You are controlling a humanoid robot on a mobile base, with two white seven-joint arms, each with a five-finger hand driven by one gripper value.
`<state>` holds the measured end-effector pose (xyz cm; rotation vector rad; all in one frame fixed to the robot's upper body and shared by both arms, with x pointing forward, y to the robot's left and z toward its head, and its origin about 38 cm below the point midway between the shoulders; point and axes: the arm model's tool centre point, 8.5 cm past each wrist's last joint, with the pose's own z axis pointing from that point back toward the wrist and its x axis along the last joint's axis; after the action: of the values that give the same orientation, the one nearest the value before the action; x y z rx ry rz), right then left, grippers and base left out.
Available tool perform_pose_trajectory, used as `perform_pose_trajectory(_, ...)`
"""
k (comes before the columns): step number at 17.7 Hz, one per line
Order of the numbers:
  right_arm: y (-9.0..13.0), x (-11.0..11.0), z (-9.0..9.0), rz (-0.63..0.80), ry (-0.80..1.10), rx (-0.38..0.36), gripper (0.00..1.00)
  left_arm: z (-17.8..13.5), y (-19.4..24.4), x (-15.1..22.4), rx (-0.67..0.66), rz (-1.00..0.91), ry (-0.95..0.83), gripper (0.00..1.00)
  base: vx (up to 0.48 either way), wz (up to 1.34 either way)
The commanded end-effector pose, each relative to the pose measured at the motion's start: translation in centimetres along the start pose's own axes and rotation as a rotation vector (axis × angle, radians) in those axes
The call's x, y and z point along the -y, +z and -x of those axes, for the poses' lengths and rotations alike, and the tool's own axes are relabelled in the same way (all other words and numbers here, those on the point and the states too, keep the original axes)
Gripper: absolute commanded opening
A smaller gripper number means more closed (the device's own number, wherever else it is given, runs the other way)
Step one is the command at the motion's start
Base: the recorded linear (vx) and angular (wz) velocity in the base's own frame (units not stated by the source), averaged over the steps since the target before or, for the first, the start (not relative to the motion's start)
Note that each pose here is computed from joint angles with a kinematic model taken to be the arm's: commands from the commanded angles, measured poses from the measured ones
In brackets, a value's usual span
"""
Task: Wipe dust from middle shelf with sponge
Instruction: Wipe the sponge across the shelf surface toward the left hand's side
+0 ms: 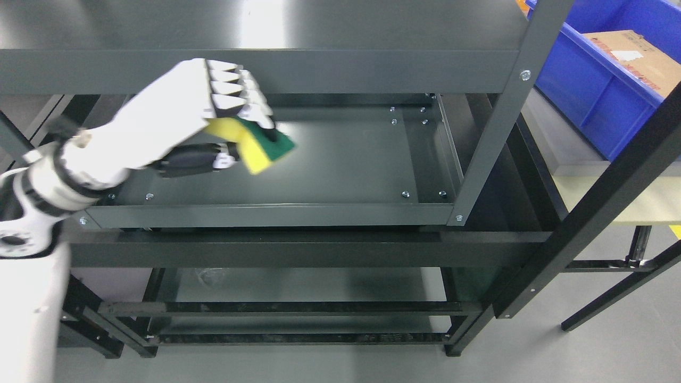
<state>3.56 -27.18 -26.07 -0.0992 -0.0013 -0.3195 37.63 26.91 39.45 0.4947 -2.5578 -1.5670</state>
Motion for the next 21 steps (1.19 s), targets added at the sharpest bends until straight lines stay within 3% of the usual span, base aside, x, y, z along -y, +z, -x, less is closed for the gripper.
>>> perform_pose_trajectory(1,0.0,1.0,-0.9,0.015,-0.002,0.022,1.00,-0.4,13.6,-11.7,-0.298,-0.030,-0.202,0.00,0.000,0.00)
perform_pose_trajectory(6,0.0,1.0,-0.9,0.015,-0.001,0.022,1.00,-2.1,19.0,-15.6,-0.391,-0.108,-0.219,0.00,0.000,0.00)
perform_pose_trajectory(11,0.0,1.0,-0.9,0.015,-0.002,0.022,1.00,-2.0,20.5,-14.4,-0.431,-0.091,-0.163,0.01,0.000,0.00)
perform_pose_trajectory(14,0.0,1.0,-0.9,0.015,-0.002,0.022,1.00,-0.8,18.0,-11.6,-0.364,-0.053,-0.089,0.00,0.000,0.00)
perform_pose_trajectory(21,0.0,1.0,-0.9,0.015,-0.001,0.022,1.00,0.8,4.3,-4.0,-0.047,0.041,0.002,0.00,0.000,0.00)
